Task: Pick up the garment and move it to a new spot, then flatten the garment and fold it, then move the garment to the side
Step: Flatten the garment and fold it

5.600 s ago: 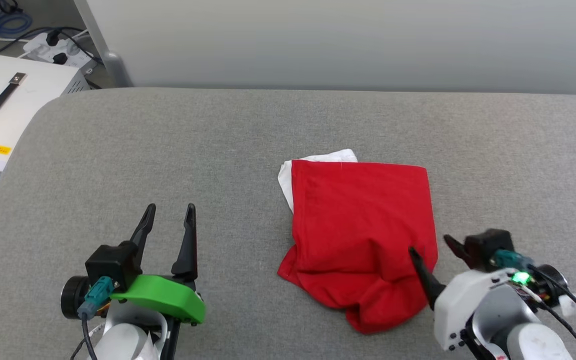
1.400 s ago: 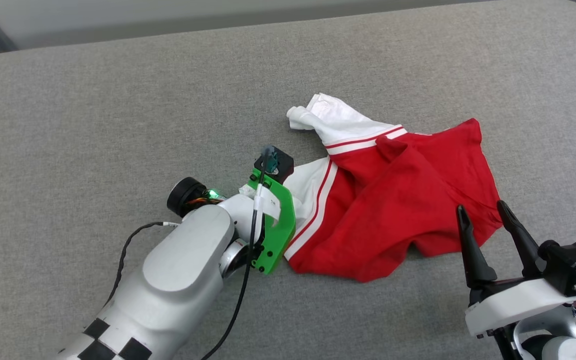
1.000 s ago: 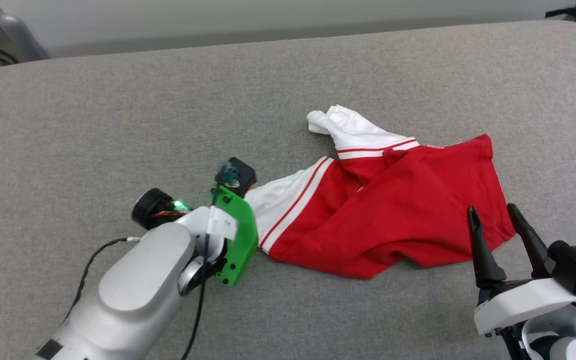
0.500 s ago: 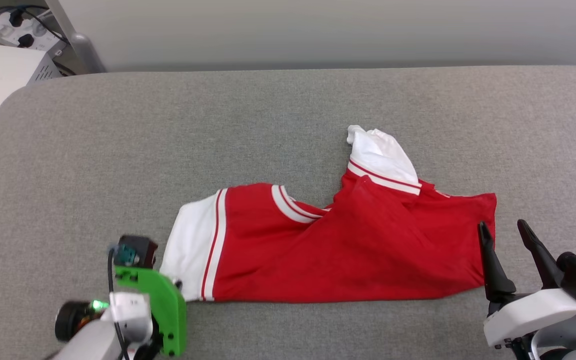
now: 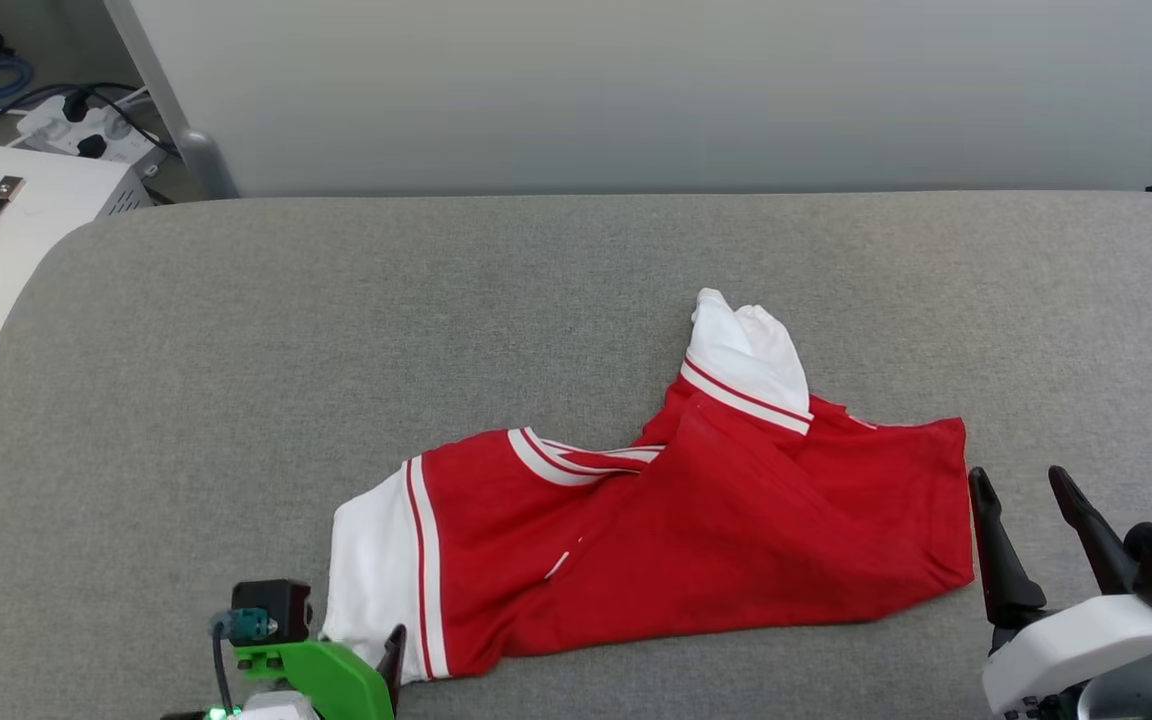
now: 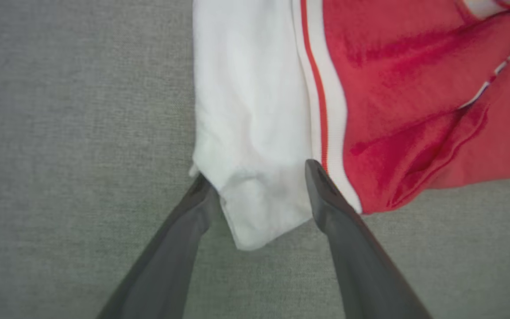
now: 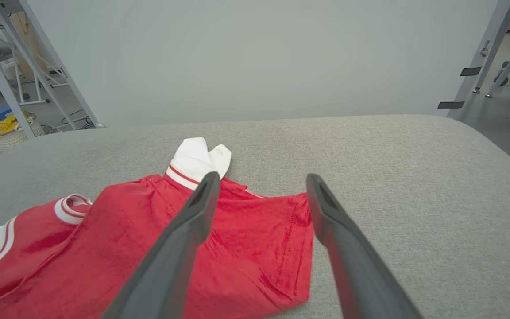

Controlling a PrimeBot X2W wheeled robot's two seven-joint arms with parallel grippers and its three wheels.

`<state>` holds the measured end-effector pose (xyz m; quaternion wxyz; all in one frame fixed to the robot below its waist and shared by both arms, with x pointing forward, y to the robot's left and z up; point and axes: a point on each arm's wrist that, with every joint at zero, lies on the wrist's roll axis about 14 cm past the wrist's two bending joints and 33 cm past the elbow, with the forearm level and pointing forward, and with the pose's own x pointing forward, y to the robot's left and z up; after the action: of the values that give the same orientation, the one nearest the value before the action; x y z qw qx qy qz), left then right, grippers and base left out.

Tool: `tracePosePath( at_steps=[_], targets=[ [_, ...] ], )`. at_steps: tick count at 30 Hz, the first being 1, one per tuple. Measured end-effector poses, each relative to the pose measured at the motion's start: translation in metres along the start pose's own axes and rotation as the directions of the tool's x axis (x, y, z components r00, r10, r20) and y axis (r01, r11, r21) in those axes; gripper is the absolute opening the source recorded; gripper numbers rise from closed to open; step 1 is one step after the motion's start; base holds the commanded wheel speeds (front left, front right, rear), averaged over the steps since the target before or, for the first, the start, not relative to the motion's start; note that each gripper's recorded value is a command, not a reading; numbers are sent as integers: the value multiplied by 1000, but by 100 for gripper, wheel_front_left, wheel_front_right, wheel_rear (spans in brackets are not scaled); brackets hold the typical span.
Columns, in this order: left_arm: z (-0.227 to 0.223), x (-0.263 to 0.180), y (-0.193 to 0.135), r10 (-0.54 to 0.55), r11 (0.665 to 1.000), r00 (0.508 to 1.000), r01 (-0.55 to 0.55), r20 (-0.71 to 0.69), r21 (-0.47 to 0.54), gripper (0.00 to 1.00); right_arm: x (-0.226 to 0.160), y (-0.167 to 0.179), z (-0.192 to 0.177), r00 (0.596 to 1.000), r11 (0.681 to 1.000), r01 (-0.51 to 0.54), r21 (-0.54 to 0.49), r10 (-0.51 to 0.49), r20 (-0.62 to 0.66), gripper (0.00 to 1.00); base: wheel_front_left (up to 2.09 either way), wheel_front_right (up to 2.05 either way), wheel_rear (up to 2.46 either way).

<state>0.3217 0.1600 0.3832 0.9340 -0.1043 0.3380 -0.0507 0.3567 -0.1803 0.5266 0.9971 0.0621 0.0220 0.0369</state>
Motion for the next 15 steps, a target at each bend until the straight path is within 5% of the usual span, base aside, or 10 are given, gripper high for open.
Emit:
tracePosePath(
  at_steps=[6, 15],
  targets=[
    [52, -7, 6, 21, 999, 962, -33, 273, 39, 100, -5, -8, 2, 1000, 1000, 23, -2, -23, 1, 100, 0, 0, 0],
    [115, -25, 2, 9, 997, 827, -52, 562, 61, 100, -5, -27, -23, 993, 997, 77, 7, -77, -89, 100, 0, 0, 0]
  ],
)
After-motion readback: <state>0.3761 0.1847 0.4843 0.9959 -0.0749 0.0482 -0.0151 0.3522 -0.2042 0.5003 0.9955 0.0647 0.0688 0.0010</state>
